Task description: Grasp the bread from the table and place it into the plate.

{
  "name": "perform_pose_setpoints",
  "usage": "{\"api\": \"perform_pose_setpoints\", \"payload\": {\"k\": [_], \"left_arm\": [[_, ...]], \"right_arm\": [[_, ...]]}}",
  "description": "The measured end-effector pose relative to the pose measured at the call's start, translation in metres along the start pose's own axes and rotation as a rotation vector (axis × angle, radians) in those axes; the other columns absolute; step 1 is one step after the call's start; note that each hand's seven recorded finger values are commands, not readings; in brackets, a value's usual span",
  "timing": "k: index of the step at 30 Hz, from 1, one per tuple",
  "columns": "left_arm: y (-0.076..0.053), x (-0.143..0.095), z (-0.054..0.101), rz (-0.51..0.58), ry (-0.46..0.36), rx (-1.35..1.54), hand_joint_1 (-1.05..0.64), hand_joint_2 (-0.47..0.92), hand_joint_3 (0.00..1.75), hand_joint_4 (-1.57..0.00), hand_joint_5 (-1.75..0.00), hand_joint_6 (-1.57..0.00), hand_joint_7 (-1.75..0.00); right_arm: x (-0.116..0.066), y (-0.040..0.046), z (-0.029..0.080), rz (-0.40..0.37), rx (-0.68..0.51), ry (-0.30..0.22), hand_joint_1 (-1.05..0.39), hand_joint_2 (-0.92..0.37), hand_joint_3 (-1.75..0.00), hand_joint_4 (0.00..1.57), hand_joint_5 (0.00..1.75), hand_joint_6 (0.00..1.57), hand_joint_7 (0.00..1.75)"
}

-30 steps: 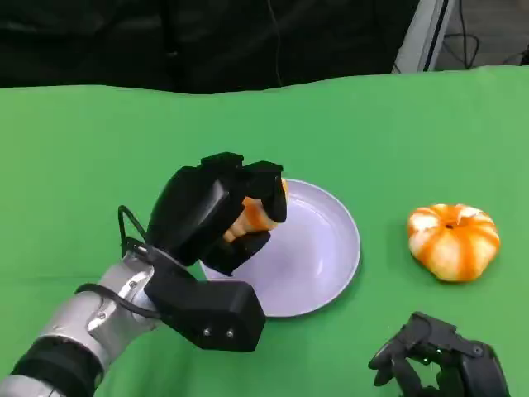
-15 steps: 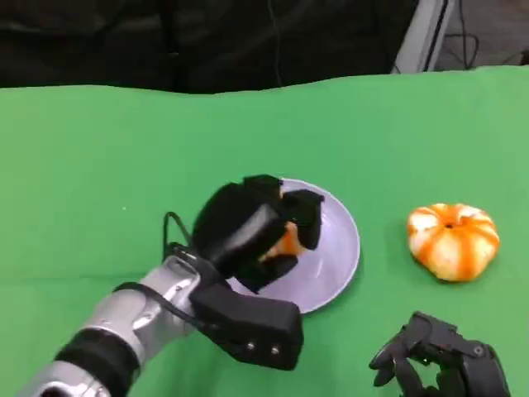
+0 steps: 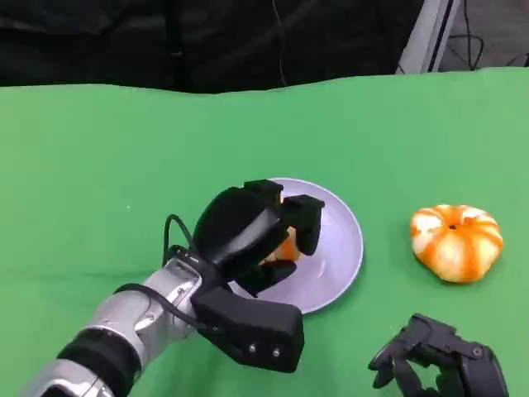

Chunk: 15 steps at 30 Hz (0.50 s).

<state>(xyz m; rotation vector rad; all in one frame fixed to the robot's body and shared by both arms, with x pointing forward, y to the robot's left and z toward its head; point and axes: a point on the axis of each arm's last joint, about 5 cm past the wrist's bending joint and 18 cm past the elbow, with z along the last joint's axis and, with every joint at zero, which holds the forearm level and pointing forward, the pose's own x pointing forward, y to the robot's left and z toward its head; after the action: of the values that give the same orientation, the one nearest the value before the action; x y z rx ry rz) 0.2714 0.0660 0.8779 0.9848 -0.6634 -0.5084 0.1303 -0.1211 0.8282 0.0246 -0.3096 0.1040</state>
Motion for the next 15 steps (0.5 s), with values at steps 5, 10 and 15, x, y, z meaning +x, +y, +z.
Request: {"api": "perform_pose_setpoints", "payload": {"k": [5,10,15], "left_arm": [[0.001,0.004,-0.004,-0.195,0.117,0.09,-0.9,0.9,0.57,-0.04,-0.11,-0.03,-0.12],[0.009,0.009,-0.004,-0.319,0.201,0.143,-0.93,0.92,0.54,0.0,-0.02,0.0,-0.04],[0.015,0.01,-0.003,-0.383,0.213,0.133,-1.04,0.92,0.6,0.0,0.0,0.0,-0.01]], "right_arm": [[0.001,0.0002,0.0,0.001,-0.002,-0.003,-0.67,-0.87,-0.51,0.89,1.46,0.94,1.13],[0.001,-0.0003,0.0,-0.003,-0.004,-0.004,-0.67,-0.87,-0.51,0.89,1.46,0.93,1.14],[0.001,-0.0003,0.0,-0.003,-0.006,-0.007,-0.68,-0.86,-0.51,0.88,1.47,0.93,1.15]]}}
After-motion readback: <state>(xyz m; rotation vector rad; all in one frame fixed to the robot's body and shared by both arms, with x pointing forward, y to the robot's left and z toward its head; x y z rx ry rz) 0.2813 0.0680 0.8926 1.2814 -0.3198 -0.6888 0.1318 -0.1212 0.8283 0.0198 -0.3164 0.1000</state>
